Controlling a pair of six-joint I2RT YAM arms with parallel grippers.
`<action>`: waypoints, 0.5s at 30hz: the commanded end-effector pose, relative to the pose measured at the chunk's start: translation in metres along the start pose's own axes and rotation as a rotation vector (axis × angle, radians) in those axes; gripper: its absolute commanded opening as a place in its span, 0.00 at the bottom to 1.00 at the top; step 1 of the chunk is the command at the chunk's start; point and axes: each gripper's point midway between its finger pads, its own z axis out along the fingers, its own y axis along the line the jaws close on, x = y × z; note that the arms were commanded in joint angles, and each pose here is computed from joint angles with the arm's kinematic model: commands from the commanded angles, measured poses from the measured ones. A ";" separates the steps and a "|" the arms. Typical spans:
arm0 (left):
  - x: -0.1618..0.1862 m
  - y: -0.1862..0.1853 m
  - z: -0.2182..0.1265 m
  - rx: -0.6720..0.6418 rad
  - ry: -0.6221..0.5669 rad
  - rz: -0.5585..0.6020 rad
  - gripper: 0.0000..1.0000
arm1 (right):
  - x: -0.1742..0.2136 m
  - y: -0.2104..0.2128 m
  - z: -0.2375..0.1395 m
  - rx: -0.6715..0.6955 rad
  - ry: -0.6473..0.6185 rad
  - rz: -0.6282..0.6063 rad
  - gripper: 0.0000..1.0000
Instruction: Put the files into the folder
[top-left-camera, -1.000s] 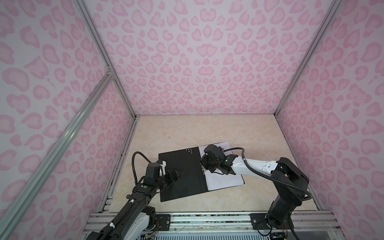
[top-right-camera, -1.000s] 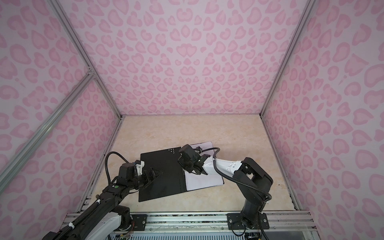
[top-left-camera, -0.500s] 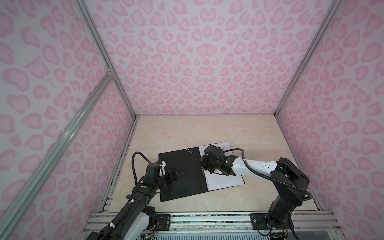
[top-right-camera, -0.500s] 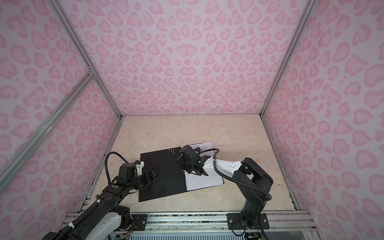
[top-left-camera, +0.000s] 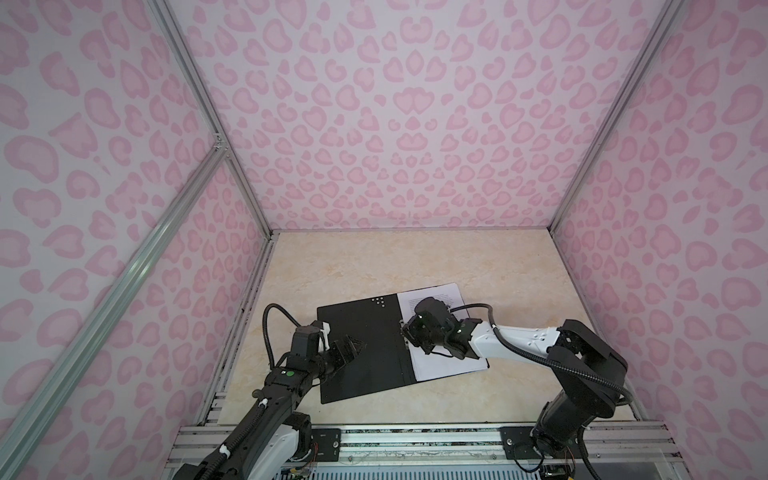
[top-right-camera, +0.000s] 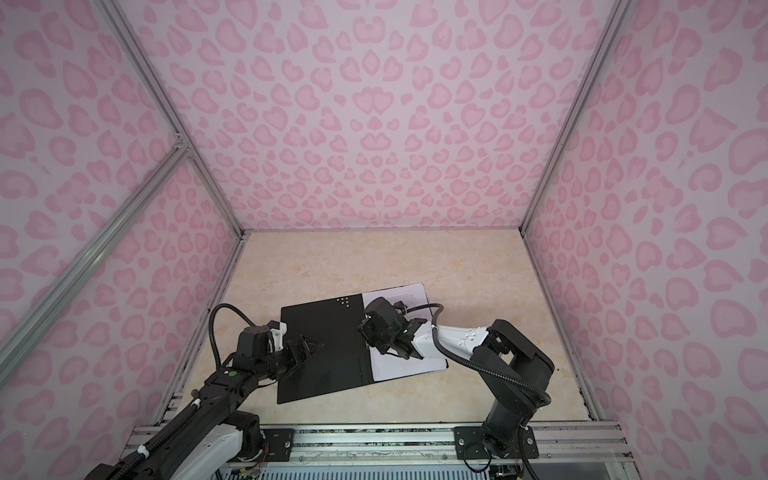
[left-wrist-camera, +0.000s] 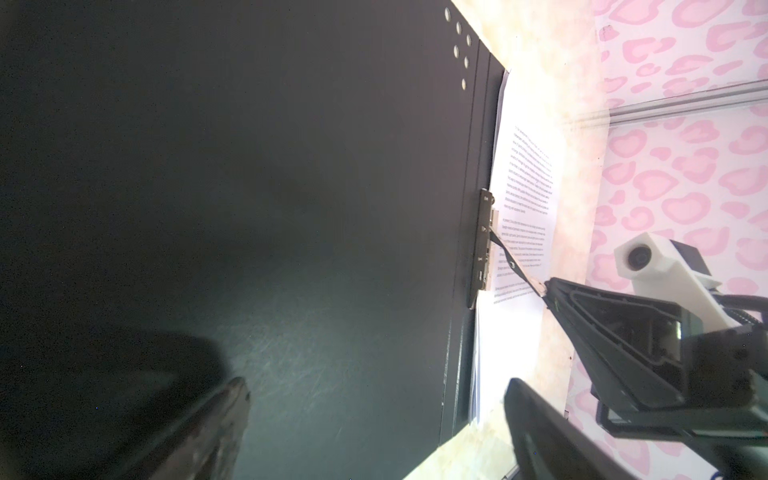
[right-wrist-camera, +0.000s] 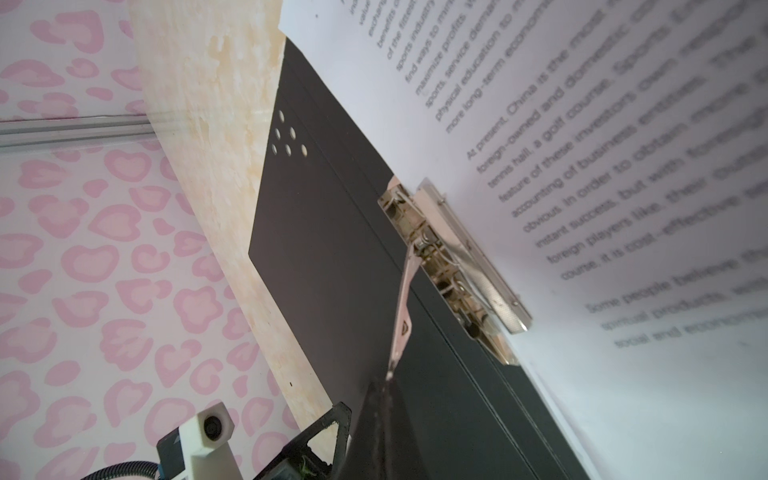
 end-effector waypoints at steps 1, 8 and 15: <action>-0.003 0.003 -0.001 -0.020 -0.018 -0.006 0.97 | -0.007 -0.027 0.003 0.078 -0.032 -0.008 0.00; -0.003 0.007 -0.001 -0.036 -0.020 -0.013 0.97 | -0.009 -0.051 0.001 0.114 -0.039 -0.006 0.00; -0.004 0.008 -0.003 -0.038 -0.027 -0.018 0.97 | -0.015 -0.057 0.001 0.115 -0.048 -0.019 0.00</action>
